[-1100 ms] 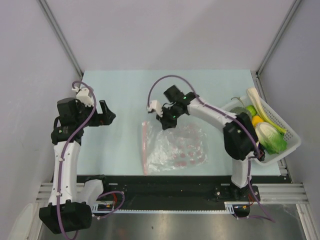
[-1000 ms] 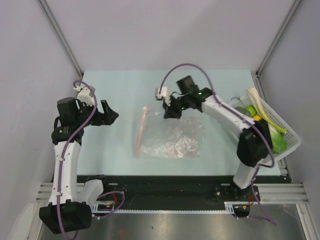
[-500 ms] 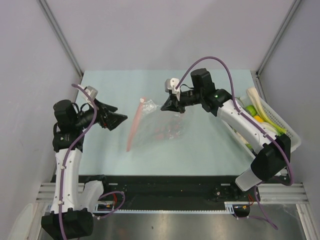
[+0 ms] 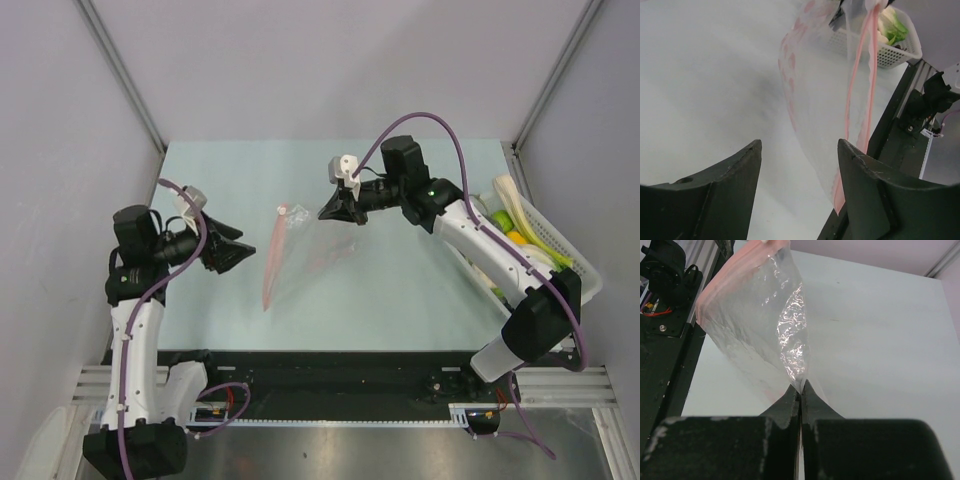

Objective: Place the food in the zip-top bag and seal the zipper
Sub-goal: Open the zipper of the food storage bag at the center of the board.

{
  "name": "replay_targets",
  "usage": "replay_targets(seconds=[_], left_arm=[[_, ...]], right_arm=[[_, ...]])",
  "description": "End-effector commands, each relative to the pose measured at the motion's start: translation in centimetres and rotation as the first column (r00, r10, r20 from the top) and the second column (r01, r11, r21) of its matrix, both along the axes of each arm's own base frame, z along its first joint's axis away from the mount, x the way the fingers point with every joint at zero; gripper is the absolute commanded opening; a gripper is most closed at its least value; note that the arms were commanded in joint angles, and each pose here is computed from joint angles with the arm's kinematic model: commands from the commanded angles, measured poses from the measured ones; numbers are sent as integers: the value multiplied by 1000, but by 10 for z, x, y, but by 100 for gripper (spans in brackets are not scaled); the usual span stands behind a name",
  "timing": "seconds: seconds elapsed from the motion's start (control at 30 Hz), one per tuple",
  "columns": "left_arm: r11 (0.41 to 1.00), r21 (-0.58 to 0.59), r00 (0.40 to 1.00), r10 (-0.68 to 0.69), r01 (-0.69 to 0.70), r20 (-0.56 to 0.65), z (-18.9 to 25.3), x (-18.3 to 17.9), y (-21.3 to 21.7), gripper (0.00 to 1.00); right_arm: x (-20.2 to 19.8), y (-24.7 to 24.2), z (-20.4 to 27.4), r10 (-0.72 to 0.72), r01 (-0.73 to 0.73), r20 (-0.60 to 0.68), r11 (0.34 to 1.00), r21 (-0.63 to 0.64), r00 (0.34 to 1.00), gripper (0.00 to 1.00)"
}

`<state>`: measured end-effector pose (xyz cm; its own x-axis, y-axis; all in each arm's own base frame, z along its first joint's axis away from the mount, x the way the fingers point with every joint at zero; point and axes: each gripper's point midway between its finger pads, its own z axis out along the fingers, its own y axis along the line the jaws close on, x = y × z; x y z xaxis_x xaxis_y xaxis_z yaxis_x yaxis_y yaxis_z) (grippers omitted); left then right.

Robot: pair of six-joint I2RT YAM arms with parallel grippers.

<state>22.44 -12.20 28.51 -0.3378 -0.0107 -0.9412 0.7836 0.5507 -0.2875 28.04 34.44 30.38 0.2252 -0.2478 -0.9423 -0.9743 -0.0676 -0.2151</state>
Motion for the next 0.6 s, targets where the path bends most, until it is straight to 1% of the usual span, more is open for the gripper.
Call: replay_targets(seconds=[0.0,0.03,0.1,0.13,0.33,0.4,0.57], left_arm=[[994,51,995,-96,94,40,-15,-17,-8,65],[993,53,994,-107,106,12,-21,-21,-9,64],[987,71,989,-146,145,13,-30,-26,-13,63],[985,67,987,-161,161,-3,-33,-31,-14,59],[979,65,981,-194,193,15,-31,-35,-19,57],[978,60,979,-203,202,21,-28,-37,-20,54],[978,48,978,-204,203,32,-23,-40,-22,53]], right_arm=[[-2,8,20,20,-23,56,998,57,998,0],[-1,8,19,16,-19,50,998,56,999,0],[-1,9,20,12,-15,47,998,59,999,0],[-1,10,19,13,-15,47,998,59,999,0],[-1,12,21,11,-14,55,998,62,998,0],[-1,13,21,12,-15,58,998,61,998,0],[-2,14,18,16,-19,54,998,55,998,0]])
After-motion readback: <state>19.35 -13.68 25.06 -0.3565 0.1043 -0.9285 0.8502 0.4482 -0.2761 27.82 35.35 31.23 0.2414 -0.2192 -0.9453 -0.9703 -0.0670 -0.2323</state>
